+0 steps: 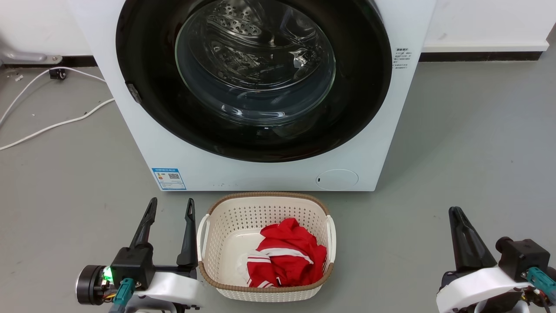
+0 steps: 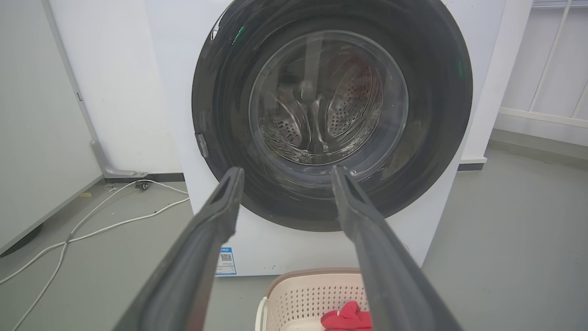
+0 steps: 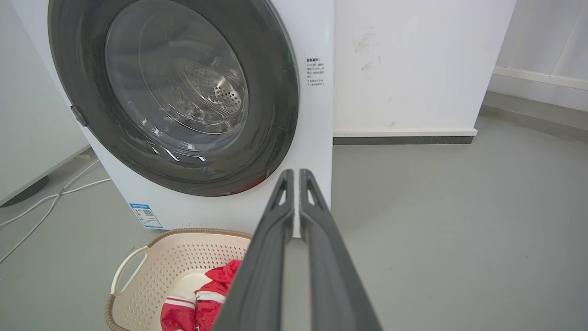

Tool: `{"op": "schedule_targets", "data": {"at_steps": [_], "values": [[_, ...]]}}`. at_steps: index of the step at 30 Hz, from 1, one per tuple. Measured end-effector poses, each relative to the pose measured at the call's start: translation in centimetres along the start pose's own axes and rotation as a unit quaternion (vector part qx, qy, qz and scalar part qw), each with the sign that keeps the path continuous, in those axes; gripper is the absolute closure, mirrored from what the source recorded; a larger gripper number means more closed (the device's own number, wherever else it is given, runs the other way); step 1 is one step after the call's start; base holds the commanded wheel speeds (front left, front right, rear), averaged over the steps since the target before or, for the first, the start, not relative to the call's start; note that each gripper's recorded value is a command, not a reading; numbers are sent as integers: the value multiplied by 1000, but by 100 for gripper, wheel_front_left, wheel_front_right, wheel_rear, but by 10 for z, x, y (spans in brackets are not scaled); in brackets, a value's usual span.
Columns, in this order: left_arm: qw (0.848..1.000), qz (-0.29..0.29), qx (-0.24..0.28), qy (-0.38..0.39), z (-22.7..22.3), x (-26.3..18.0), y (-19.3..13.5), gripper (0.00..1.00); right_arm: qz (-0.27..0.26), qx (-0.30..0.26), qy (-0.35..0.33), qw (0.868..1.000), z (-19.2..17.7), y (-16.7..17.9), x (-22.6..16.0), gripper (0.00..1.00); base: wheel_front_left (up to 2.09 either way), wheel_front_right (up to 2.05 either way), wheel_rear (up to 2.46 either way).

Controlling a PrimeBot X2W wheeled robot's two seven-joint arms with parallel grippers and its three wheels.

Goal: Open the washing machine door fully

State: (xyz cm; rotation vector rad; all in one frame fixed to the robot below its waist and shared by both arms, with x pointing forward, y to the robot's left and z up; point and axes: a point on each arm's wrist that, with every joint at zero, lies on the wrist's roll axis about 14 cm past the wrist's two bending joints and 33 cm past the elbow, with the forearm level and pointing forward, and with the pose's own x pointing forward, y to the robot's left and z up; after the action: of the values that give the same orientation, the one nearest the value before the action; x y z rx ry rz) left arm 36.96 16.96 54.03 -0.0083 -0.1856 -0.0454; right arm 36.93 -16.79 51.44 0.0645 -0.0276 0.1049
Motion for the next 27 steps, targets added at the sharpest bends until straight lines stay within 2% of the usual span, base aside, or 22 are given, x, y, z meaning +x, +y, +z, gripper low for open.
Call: {"op": "schedule_targets", "data": {"at_steps": [5, 6, 7, 9, 10, 12, 14, 16, 17, 19, 20, 24, 25, 27], "values": [[1000, 0, 1, -1, 0, 0, 0, 0, -4, 28, -12, 1000, 3, -1, -1, 100, 0, 0, 0], [1000, 0, 1, -1, 1, 0, 0, 0, -7, 58, -24, 998, 6, -2, -1, 100, 0, 0, 0], [1000, 0, 1, -1, 1, 0, 0, 0, -13, 112, -35, 993, 8, -3, -1, 100, 0, 0, 0], [1000, 0, 1, -1, 1, 0, 0, 0, -25, 235, -64, 969, 14, -5, -2, 100, 0, 0, 0], [1000, -1, 1, -2, 1, 0, 0, 0, -32, 304, -79, 949, 17, -6, -1, 100, 0, 0, 0], [1000, -1, 1, -2, 1, 0, 0, 0, -47, 426, -108, 897, 24, -12, 0, 100, 0, 0, 0], [1000, -1, 1, -1, 0, 1, 0, 0, -61, 545, -132, 826, 31, -21, 3, 100, 0, 0, 0], [1000, 0, 0, 0, -1, 2, 0, 0, -72, 622, -152, 765, 35, -32, 7, 100, 0, 0, 0], [1000, 1, 0, 2, -2, 2, 1, 0, -75, 648, -159, 741, 37, -35, 10, 100, 0, 0, 0], [1000, 4, 1, 2, -3, 5, 2, 0, -73, 691, -175, 698, 45, -42, 18, 100, 0, 0, 0], [1000, 5, 1, 1, -3, 8, 3, 0, -67, 703, -183, 684, 51, -44, 24, 100, 0, 0, 0], [1000, 6, 0, -1, -4, 18, 3, 0, -47, 704, -192, 682, 70, -56, 54, 100, 0, 0, 0], [1000, 5, 0, -1, -4, 21, 3, 0, -41, 695, -189, 693, 75, -61, 62, 100, 0, 0, 0], [1000, 5, -1, -1, -6, 25, 3, 0, -22, 691, -183, 699, 86, -66, 82, 100, 0, 0, 0]]}}
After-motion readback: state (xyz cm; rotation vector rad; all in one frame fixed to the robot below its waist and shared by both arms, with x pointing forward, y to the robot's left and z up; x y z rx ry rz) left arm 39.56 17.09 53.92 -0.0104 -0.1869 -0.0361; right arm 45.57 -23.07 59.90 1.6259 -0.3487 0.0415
